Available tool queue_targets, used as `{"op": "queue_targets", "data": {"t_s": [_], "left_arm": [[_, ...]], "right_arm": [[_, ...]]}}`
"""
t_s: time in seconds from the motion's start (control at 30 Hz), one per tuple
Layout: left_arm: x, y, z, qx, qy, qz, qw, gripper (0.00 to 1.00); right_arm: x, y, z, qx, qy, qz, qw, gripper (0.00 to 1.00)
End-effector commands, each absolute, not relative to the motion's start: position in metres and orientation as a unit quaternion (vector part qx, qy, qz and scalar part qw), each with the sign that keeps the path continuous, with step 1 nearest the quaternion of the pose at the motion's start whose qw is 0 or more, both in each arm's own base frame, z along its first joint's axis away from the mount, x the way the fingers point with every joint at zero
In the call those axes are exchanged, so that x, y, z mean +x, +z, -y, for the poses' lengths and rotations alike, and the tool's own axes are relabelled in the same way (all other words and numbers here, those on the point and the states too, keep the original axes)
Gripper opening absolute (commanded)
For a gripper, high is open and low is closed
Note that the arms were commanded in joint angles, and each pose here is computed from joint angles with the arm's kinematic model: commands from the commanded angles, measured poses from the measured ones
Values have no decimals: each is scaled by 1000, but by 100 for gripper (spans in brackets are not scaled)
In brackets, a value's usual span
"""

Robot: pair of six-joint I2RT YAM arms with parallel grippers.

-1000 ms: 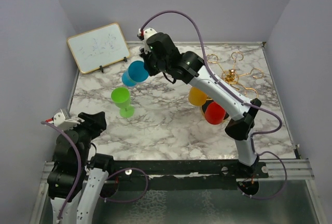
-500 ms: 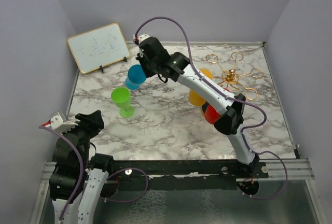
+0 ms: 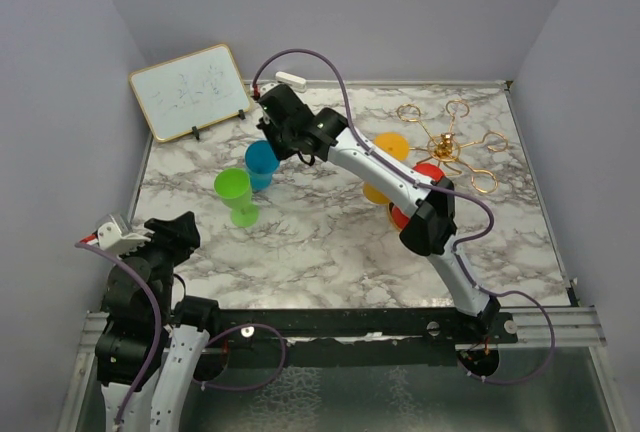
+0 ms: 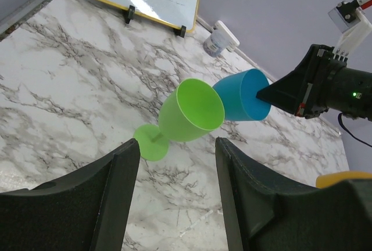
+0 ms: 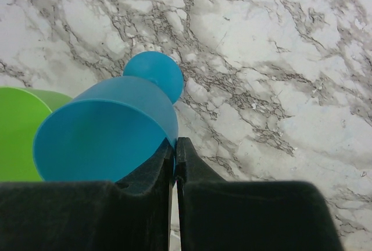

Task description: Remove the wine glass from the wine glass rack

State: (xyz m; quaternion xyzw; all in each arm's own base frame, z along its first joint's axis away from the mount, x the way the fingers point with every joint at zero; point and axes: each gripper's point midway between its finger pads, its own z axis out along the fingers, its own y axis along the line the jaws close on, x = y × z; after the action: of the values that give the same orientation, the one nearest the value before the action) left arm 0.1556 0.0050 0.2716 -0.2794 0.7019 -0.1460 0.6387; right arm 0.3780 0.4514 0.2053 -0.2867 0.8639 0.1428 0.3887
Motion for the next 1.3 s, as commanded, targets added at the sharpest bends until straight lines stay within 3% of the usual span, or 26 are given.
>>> {"op": "queue_targets", "data": {"t_s": [0.0,0.6,0.93,1.1,1.27], "left_arm": [[157,275,-7,-277,-142,-695,648,57],[157,276,-7,-275,-142,-695,649,56],[159,274,-6,-275,-140,-699,646,56],[159,273,-6,-274,-139,-701,643,56],[161,273,-5,-273,-138,-704,641,56]], "right_arm": [[385,205,-463,-281,167,-859,394,7],[387,227,-468,-270,191,-847,417,19],[349,328,-450,-275,272,-803,454,20],[297,411,-431,-308,370,-728,488,35],[268,465,-394,-314,389,-673,545,34]]}}
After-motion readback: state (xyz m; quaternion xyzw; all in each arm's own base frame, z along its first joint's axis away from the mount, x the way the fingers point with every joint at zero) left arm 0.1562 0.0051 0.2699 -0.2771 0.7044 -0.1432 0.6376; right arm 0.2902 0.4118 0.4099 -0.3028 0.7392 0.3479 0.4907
